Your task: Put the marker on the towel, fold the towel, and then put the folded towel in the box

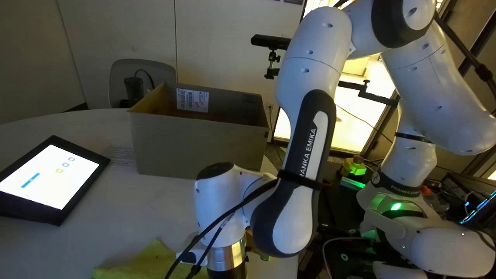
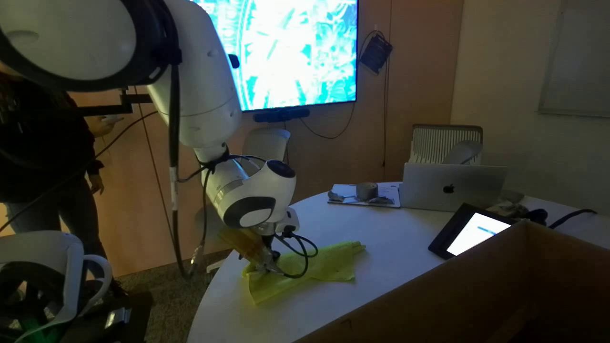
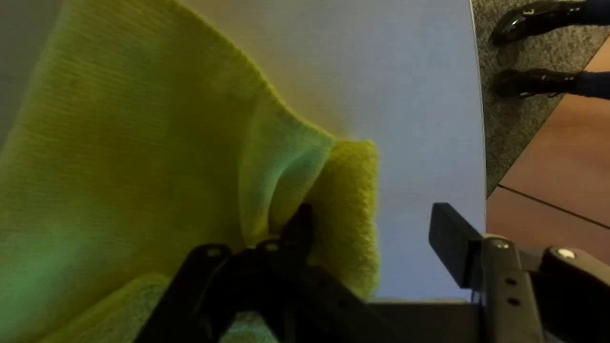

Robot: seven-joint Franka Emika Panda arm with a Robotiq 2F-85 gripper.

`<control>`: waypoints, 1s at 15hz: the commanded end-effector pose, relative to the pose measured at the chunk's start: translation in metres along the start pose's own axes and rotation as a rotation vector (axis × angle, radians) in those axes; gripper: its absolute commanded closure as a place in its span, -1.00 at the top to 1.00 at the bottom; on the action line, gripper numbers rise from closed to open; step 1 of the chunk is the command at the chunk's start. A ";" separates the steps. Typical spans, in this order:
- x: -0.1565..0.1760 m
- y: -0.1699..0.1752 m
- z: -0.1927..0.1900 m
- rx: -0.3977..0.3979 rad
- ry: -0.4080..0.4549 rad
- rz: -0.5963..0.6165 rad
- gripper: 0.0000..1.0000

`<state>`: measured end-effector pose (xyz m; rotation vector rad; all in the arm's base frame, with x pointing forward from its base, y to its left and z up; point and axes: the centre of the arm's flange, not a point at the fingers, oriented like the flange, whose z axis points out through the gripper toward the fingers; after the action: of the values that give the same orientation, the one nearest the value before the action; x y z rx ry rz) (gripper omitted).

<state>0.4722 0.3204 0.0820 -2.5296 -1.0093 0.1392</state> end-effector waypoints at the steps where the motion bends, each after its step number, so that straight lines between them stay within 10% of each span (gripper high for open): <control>1: 0.008 -0.003 -0.029 -0.031 -0.002 -0.005 0.95; 10: 0.024 -0.007 -0.083 -0.071 0.062 -0.007 1.00; 15: 0.046 0.009 -0.069 -0.246 0.159 0.116 1.00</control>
<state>0.5153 0.3096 0.1507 -2.6459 -0.9571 -0.0455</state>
